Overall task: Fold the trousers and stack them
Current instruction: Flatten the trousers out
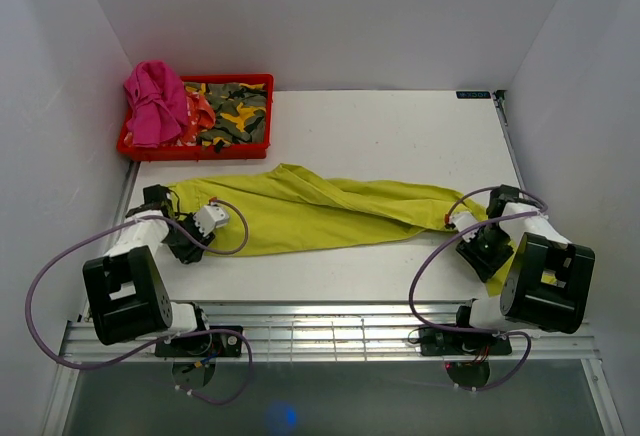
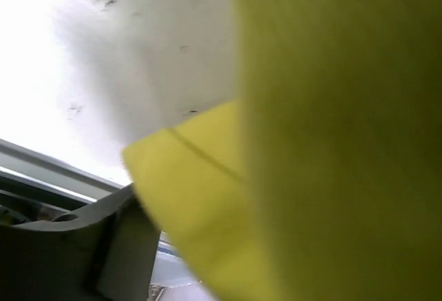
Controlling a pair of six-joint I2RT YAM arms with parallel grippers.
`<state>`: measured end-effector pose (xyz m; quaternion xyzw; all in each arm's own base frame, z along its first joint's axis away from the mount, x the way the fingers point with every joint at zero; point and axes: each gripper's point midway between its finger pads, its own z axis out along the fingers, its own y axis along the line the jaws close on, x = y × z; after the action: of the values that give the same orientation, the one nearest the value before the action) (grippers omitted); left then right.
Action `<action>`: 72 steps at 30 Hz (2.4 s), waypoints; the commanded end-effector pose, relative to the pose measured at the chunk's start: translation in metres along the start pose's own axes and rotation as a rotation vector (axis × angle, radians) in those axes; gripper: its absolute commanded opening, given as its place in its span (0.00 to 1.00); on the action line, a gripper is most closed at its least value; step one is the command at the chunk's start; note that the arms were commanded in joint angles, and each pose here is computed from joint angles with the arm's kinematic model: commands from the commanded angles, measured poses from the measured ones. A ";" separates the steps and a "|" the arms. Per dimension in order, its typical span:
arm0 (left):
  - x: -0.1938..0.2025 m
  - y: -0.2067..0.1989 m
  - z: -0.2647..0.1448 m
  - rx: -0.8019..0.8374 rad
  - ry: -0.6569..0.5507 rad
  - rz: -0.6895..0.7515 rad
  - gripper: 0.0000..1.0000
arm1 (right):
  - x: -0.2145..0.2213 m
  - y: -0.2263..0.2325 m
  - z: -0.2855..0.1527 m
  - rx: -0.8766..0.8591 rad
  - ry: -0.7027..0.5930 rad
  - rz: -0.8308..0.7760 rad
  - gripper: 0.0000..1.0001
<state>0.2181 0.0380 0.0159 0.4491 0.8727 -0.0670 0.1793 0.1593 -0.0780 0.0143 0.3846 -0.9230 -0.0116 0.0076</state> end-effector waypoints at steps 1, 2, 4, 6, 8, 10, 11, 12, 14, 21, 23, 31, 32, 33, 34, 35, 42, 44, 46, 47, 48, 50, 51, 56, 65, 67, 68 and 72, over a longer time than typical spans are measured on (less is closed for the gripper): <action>-0.003 0.013 0.008 -0.029 -0.009 0.001 0.43 | -0.001 -0.010 0.004 0.056 -0.005 0.006 0.49; -0.003 0.013 0.008 -0.028 -0.008 -0.005 0.29 | 0.000 -0.009 0.002 0.057 -0.006 0.006 0.37; -0.006 0.013 0.004 -0.028 -0.012 -0.005 0.18 | -0.004 -0.015 -0.010 0.086 -0.029 -0.003 0.26; -0.010 0.014 -0.005 -0.034 -0.021 -0.006 0.02 | -0.006 -0.013 -0.023 0.082 -0.043 -0.015 0.09; -0.021 0.023 -0.018 -0.065 -0.049 -0.014 0.00 | -0.013 -0.025 -0.047 0.133 -0.087 -0.018 0.08; -0.037 0.029 -0.039 -0.082 -0.104 -0.031 0.00 | -0.013 -0.026 -0.064 0.142 -0.101 -0.036 0.08; -0.044 0.033 -0.047 -0.090 -0.130 -0.041 0.00 | -0.014 -0.034 -0.077 0.166 -0.121 -0.033 0.08; -0.046 0.033 -0.056 -0.088 -0.147 -0.069 0.00 | -0.012 -0.033 -0.083 0.162 -0.118 -0.053 0.08; -0.066 0.049 -0.080 -0.126 -0.231 -0.098 0.00 | -0.007 -0.038 -0.093 0.179 -0.118 -0.053 0.08; -0.095 0.074 -0.126 -0.193 -0.371 -0.172 0.00 | 0.003 -0.061 -0.120 0.215 -0.126 -0.056 0.08; -0.100 0.078 -0.136 -0.205 -0.402 -0.179 0.00 | -0.001 -0.073 -0.139 0.242 -0.173 -0.048 0.08; -0.074 0.036 -0.097 -0.053 -0.320 -0.099 0.20 | -0.024 -0.102 -0.139 0.163 -0.232 0.022 0.08; -0.071 0.031 -0.093 -0.041 -0.308 -0.090 0.23 | -0.030 -0.106 -0.140 0.159 -0.235 0.025 0.08; -0.070 0.026 -0.090 -0.037 -0.293 -0.069 0.31 | -0.034 -0.110 -0.131 0.129 -0.230 0.048 0.08; -0.067 0.018 -0.082 -0.018 -0.285 -0.063 0.34 | -0.040 -0.113 -0.129 0.119 -0.235 0.051 0.08; -0.067 0.016 -0.080 -0.015 -0.287 -0.057 0.37 | -0.045 -0.120 -0.130 0.125 -0.240 0.057 0.08; -0.090 0.025 -0.072 -0.049 -0.319 -0.116 0.45 | -0.069 -0.152 -0.134 0.105 -0.263 0.109 0.08; -0.099 0.029 -0.073 -0.002 -0.337 -0.148 0.46 | -0.070 -0.155 -0.140 0.115 -0.268 0.108 0.08; -0.099 0.024 -0.070 0.039 -0.331 -0.158 0.50 | -0.071 -0.157 -0.146 0.135 -0.275 0.096 0.08; -0.097 0.022 -0.065 0.052 -0.316 -0.156 0.50 | -0.071 -0.158 -0.147 0.139 -0.277 0.092 0.08; -0.097 0.023 -0.062 0.050 -0.308 -0.142 0.50 | -0.071 -0.159 -0.148 0.148 -0.280 0.089 0.08; -0.097 0.028 -0.059 0.036 -0.304 -0.162 0.53 | -0.072 -0.157 -0.146 0.147 -0.283 0.083 0.08; -0.102 0.034 -0.060 0.034 -0.313 -0.192 0.54 | -0.072 -0.155 -0.147 0.146 -0.282 0.079 0.08; -0.113 0.021 -0.066 0.115 -0.339 -0.175 0.55 | -0.053 -0.137 -0.126 0.104 -0.197 0.055 0.15; -0.069 -0.018 -0.023 0.103 -0.142 0.002 0.54 | -0.051 -0.167 -0.095 0.174 -0.105 0.134 0.10; -0.072 -0.012 -0.019 0.089 -0.145 -0.003 0.54 | -0.060 -0.179 -0.090 0.168 -0.098 0.146 0.08; -0.073 -0.009 -0.017 0.087 -0.143 -0.009 0.54 | -0.056 -0.180 -0.086 0.165 -0.063 0.140 0.08; -0.079 0.000 -0.012 0.064 -0.152 -0.028 0.55 | -0.034 -0.185 -0.066 0.216 0.055 0.090 0.10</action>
<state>0.2353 -0.0198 0.0514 0.4358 0.8638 -0.1524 0.2018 0.3197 -0.1695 0.0752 0.3293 -0.9424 0.0503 -0.0299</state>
